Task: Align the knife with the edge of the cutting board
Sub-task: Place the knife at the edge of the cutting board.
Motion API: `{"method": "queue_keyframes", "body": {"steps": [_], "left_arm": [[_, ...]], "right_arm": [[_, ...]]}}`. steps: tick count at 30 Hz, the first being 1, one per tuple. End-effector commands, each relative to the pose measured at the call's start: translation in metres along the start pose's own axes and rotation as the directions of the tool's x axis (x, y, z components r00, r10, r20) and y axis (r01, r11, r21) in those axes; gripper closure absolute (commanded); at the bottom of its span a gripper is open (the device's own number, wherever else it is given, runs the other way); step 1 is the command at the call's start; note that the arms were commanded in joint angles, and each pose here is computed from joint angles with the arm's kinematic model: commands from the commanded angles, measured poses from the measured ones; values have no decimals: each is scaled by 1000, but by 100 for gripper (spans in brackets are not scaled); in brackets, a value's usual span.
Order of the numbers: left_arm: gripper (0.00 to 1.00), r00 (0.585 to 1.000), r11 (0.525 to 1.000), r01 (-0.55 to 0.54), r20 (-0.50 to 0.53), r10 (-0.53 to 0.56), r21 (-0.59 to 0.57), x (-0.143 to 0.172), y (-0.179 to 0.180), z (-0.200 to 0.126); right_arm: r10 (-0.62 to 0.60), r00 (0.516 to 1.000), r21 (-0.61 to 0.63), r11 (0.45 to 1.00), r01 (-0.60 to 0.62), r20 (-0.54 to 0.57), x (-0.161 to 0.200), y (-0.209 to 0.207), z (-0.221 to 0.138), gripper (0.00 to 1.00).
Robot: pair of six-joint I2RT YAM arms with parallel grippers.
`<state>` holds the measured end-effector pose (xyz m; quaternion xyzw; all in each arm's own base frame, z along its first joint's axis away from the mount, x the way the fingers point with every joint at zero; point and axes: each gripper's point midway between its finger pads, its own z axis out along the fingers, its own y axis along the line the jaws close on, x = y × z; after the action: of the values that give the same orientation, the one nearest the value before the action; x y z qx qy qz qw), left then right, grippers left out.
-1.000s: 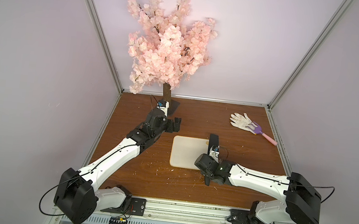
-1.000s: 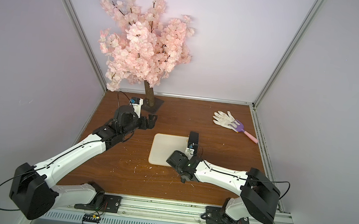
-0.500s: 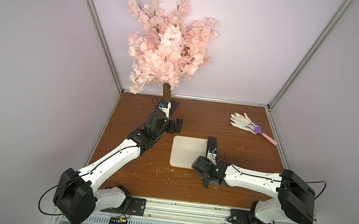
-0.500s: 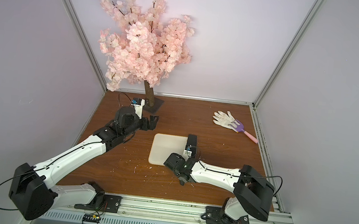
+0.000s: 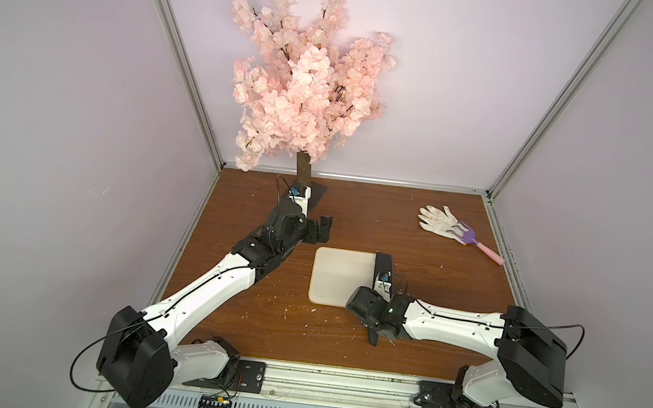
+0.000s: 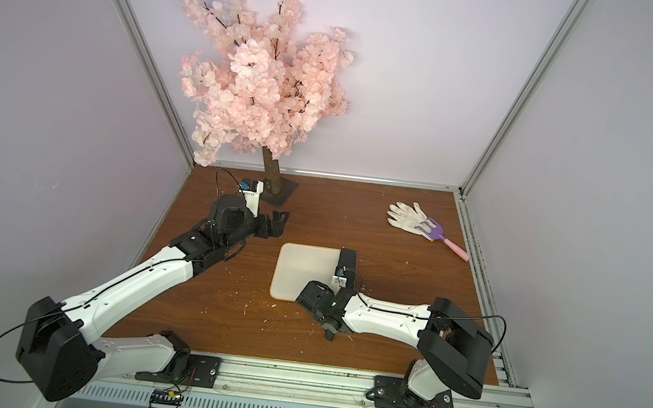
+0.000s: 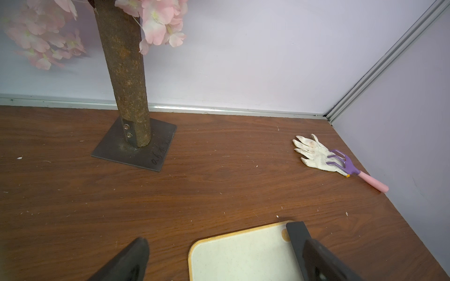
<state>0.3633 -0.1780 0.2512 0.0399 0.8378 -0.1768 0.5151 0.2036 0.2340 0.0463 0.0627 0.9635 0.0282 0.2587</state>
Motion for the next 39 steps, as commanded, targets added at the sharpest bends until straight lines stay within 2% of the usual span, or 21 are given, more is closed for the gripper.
{"method": "queue_keyframes", "body": {"steps": [1,39], "left_arm": [[0,999,1000,-14,29,14,3,-6,-2,-5],[0,999,1000,-22,41,23,-20,-8,2,-7]], "right_arm": [[9,999,-15,1000,-8,38,-10,10,-4,100],[-34,999,40,999,33,30,-20,2,14,100]]}}
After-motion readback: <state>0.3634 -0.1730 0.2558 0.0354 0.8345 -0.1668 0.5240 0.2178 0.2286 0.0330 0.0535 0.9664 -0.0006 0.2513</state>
